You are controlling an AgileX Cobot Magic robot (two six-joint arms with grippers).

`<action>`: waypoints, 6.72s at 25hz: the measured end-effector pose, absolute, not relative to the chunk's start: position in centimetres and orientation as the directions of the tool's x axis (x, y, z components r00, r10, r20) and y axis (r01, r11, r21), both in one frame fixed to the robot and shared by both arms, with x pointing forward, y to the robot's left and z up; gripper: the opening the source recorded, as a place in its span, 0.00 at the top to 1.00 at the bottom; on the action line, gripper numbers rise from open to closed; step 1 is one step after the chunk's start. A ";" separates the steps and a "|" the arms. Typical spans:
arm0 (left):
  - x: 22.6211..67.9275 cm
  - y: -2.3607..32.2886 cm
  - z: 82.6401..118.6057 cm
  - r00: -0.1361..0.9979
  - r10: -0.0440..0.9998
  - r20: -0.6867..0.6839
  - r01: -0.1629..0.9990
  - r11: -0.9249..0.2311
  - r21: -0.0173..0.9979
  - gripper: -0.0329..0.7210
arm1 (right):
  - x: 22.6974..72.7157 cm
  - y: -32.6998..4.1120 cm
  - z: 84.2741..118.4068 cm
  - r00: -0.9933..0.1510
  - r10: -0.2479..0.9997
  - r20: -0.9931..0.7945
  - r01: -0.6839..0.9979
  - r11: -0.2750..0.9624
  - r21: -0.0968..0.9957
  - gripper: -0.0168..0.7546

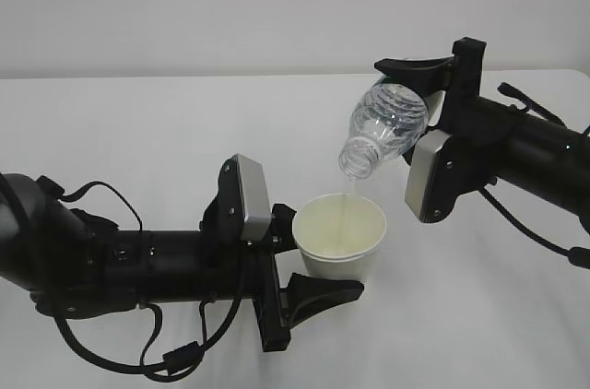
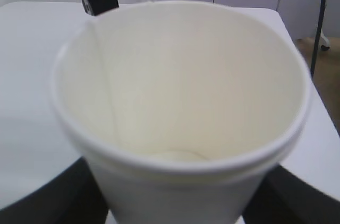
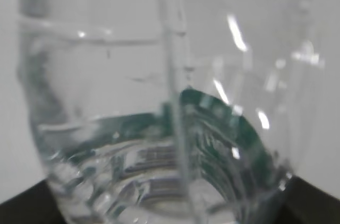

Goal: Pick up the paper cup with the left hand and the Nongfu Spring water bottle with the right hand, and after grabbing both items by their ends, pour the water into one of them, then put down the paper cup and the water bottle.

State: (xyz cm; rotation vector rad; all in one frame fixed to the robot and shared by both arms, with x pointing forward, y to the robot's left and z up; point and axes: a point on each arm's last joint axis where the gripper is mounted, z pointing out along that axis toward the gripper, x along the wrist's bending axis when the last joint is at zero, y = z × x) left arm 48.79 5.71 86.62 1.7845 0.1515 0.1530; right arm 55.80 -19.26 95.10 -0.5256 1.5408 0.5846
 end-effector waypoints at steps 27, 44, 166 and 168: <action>48.9 5.7 86.6 0.980 0.197 0.009 0.033 -0.211 0.977 0.32 | 55.8 -19.3 94.9 -0.046 -0.019 -0.999 -0.644 0.765 0.015 0.34; 48.9 5.7 86.6 0.980 0.199 -0.002 0.044 -0.209 0.977 0.32 | 55.8 -19.3 94.9 -0.046 -0.025 -0.999 -0.643 0.766 0.010 0.34; 48.5 5.7 86.5 0.988 0.154 0.003 0.032 -0.226 0.974 0.32 | 55.8 -19.3 94.8 -0.001 -0.090 -0.996 -0.643 0.763 -0.068 0.34; 48.5 5.7 86.5 0.988 0.152 0.003 0.032 -0.226 0.974 0.32 | 55.8 -19.3 94.8 0.005 -0.097 -0.995 -0.643 0.762 -0.077 0.34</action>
